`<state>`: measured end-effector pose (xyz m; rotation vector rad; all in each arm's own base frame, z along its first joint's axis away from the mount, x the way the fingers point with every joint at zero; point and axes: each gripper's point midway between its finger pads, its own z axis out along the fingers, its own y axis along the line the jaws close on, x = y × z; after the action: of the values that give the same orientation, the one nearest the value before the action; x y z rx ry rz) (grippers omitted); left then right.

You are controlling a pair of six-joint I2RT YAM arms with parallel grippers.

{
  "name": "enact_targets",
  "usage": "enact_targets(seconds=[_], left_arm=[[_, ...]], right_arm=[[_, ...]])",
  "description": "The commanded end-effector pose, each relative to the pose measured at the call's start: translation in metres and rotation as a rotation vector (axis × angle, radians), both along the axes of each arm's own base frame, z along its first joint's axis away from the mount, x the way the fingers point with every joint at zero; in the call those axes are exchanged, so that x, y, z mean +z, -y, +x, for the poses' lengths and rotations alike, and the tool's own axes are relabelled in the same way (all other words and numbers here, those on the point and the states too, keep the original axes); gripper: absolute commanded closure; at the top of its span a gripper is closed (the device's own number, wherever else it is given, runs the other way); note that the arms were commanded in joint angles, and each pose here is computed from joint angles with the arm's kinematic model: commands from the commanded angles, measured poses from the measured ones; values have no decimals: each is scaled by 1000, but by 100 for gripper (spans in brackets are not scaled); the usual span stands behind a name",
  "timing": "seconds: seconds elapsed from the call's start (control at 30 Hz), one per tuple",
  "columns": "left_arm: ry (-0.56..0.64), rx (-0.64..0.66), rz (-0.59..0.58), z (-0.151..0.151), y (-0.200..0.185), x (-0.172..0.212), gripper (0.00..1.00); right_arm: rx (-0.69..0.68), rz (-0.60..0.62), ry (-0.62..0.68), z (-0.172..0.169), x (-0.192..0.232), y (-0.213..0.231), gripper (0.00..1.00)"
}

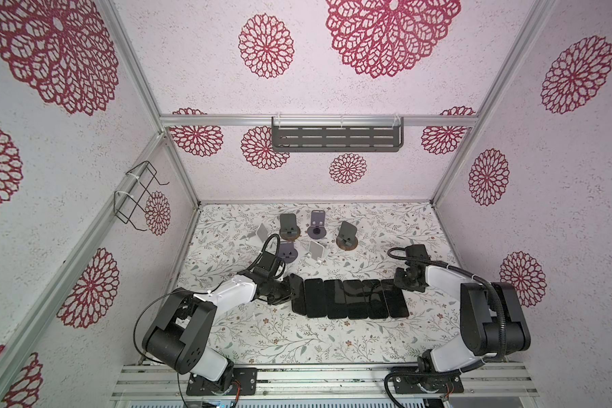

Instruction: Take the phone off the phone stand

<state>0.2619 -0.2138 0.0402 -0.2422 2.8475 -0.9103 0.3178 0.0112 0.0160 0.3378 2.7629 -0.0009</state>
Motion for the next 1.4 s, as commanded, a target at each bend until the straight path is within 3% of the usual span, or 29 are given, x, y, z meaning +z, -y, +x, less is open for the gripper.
enact_targets(seconds=[0.0,0.4,0.87,1.07,1.13,1.23,1.3,1.37], left_arm=[[-15,20,22,1,-4,-7,79],[-25,-10,124,-4,-20,-13,50],[-1,-25,150,-2,-23,-6,48],[126,-52,202,14,-30,25,46],[211,-48,237,26,-36,44,44],[373,6,342,50,-55,79,32],[471,65,408,63,-70,104,18],[596,137,485,74,-89,136,5]], right_arm=[[48,75,-200,-46,-35,-16,100],[46,76,-203,-48,-34,-16,100],[34,73,-154,-41,-20,-14,100],[27,56,-75,-29,10,-11,100],[32,45,-7,-20,27,-10,95],[44,29,101,-6,56,-8,84],[43,21,190,4,78,-6,71],[43,18,314,17,103,-6,46]])
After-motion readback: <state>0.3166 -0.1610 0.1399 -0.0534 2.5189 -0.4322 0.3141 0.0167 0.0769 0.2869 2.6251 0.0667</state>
